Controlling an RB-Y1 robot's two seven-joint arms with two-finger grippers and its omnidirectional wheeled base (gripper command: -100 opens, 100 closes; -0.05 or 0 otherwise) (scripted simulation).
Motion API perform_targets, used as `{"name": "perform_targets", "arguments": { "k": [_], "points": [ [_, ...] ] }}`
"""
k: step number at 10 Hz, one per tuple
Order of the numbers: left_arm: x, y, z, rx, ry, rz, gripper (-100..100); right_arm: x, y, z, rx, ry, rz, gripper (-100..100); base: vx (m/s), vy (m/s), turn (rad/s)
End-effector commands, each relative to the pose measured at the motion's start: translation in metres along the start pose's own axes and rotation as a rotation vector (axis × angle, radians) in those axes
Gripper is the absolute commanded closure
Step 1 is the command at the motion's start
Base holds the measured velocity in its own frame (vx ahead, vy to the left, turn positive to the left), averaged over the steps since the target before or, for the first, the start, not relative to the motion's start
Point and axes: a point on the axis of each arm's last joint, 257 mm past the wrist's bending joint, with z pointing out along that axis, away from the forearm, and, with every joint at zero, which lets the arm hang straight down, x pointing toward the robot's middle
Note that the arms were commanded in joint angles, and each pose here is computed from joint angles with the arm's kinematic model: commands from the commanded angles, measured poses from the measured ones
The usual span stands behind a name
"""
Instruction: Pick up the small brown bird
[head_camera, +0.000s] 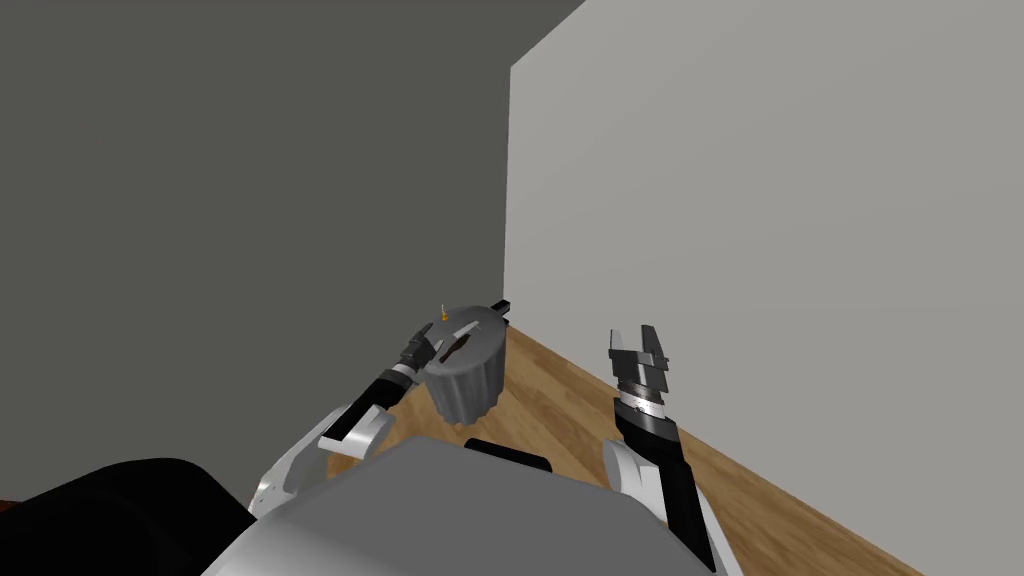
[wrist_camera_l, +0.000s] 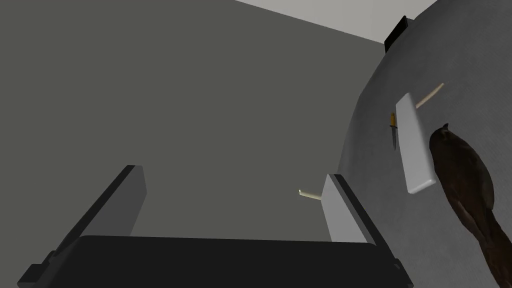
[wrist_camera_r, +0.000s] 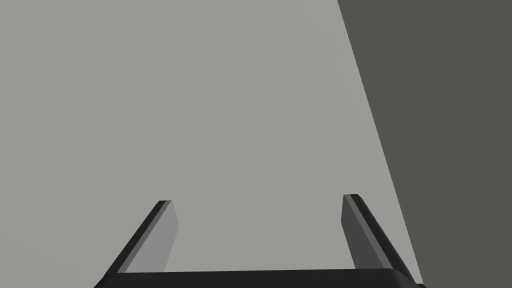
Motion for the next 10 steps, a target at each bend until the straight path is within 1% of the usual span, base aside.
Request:
{"name": "perform_targets", "arguments": {
  "k": [1, 2, 3, 5, 6, 7, 8, 9, 10],
  "points": [
    [-0.015, 0.019, -0.007, -0.066, -0.026, -0.04, -100, 0.0, 0.0, 0.0, 0.0, 0.0, 0.0, 0, 0.036, -0.035, -0.172],
    [-0.031, 0.035, -0.013, -0.12, -0.051, -0.061, -100, 0.0, 0.0, 0.0, 0.0, 0.0, 0.0, 0, 0.06, -0.036, -0.329],
    [-0.031, 0.035, -0.013, -0.12, -0.052, -0.071, -100, 0.0, 0.0, 0.0, 0.0, 0.0, 0.0, 0, 0.049, -0.018, -0.135],
    [-0.063, 0.064, -0.029, -0.224, -0.115, -0.125, -100, 0.0, 0.0, 0.0, 0.0, 0.0, 0.0, 0, 0.07, -0.024, -0.272],
    [-0.063, 0.064, -0.029, -0.223, -0.116, -0.137, -100, 0.0, 0.0, 0.0, 0.0, 0.0, 0.0, 0, 0.059, -0.013, -0.111],
    [-0.079, 0.078, -0.038, -0.272, -0.153, -0.172, -100, 0.0, 0.0, 0.0, 0.0, 0.0, 0.0, 0, 0.054, -0.015, -0.218],
    [-0.096, 0.09, -0.049, -0.32, -0.192, -0.195, -100, 0.0, 0.0, 0.0, 0.0, 0.0, 0.0, 0, 0.072, -0.007, -0.294],
    [-0.096, 0.09, -0.049, -0.319, -0.194, -0.208, -100, 0.0, 0.0, 0.0, 0.0, 0.0, 0.0, 0, 0.053, 0.005, -0.108],
    [-0.112, 0.102, -0.06, -0.363, -0.237, -0.241, -100, 0.0, 0.0, 0.0, 0.0, 0.0, 0.0, 0, 0.055, -0.002, -0.206]
  ]
}}
